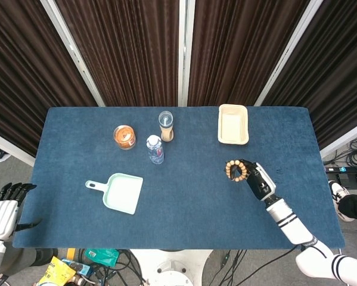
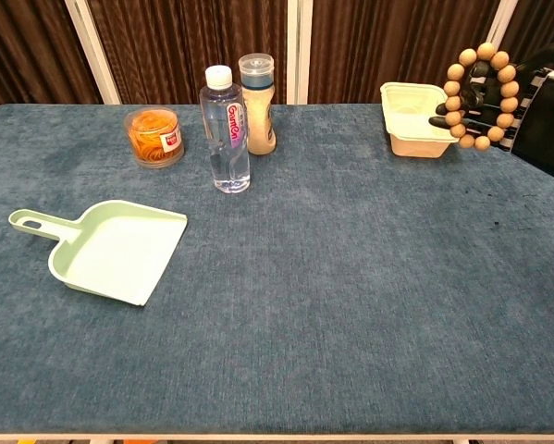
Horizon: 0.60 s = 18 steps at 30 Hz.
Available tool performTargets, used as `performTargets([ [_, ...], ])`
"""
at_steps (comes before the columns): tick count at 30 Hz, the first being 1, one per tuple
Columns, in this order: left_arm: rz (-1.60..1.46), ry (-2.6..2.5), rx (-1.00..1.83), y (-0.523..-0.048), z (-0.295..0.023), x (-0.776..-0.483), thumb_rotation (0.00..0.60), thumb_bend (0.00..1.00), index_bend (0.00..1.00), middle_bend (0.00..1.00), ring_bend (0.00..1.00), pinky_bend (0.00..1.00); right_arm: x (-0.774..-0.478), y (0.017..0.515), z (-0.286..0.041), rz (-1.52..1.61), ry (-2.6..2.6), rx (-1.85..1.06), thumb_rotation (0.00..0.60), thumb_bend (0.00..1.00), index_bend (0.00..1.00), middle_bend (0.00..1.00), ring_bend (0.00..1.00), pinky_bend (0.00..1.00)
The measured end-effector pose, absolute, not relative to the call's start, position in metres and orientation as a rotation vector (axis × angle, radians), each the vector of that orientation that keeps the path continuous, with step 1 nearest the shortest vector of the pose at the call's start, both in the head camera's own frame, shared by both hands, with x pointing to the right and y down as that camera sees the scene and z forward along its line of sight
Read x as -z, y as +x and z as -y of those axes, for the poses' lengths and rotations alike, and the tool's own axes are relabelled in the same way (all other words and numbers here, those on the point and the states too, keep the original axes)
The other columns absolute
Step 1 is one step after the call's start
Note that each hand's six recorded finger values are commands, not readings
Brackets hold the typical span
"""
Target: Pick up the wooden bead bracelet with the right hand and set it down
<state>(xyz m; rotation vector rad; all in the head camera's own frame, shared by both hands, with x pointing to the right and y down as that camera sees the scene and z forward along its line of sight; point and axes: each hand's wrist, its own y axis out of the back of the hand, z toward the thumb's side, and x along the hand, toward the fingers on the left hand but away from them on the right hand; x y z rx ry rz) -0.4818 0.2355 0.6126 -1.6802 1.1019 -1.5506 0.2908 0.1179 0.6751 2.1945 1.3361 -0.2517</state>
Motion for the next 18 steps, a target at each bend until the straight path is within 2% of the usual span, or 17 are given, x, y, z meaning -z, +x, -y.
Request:
performTargets([
  [1, -1.102, -1.68, 1.55, -0.4817, -0.2353, -0.6123, 0.6, 0.0, 0.19, 0.16, 0.09, 0.06, -0.6751, 0.2906, -0.1179, -1.334, 2.193, 0.251, 0.096, 0.1, 0.48, 0.59, 0.33, 0.08],
  [5, -1.102, -1.676, 1.549, -0.4812, -0.2348, -0.6109, 0.6, 0.0, 0.19, 0.16, 0.09, 0.06, -0.6753, 0.29, -0.1178, -1.33, 2.2, 0.255, 0.092, 0.07, 0.5, 0.61, 0.33, 0.07],
  [7, -1.1, -1.675, 1.551, -0.4809, -0.2347, -0.6103, 0.6, 0.0, 0.19, 0.16, 0.09, 0.06, -0.6754, 0.2902, -0.1178, -1.327, 2.201, 0.254, 0.097, 0.1, 0.5, 0.61, 0.33, 0.07],
  [9, -1.097, -1.673, 1.555, -0.4812, -0.2351, -0.6102, 0.6, 0.0, 0.19, 0.16, 0.09, 0.06, -0.6753, 0.2909, -0.1177, -1.329, 2.208, 0.26, 0.105, 0.19, 0.51, 0.61, 0.33, 0.07],
  [11, -1.097, -1.673, 1.556, -0.481, -0.2354, -0.6101, 0.6, 0.0, 0.19, 0.16, 0.09, 0.06, -0.6752, 0.2918, -0.1179, -1.33, 2.213, 0.263, 0.161, 0.33, 0.53, 0.61, 0.33, 0.07],
  [13, -1.095, -1.672, 1.558, -0.4813, -0.2355, -0.6103, 0.6, 0.0, 0.19, 0.16, 0.09, 0.06, -0.6746, 0.2929, -0.118, -1.335, 2.217, 0.262, 0.234, 0.39, 0.56, 0.61, 0.33, 0.07],
  [14, -1.094, -1.672, 1.557, -0.4811, -0.2353, -0.6104, 0.6, 0.0, 0.19, 0.16, 0.09, 0.06, -0.6744, 0.2934, -0.118, -1.336, 2.219, 0.262, 0.268, 0.4, 0.58, 0.62, 0.33, 0.07],
  [18, -1.094, -1.673, 1.552, -0.4784, -0.2328, -0.6101, 0.6, 0.0, 0.19, 0.16, 0.09, 0.06, -0.6739, 0.2967, -0.1177, -1.353, 2.214, 0.26, 0.33, 0.4, 0.64, 0.63, 0.33, 0.07],
])
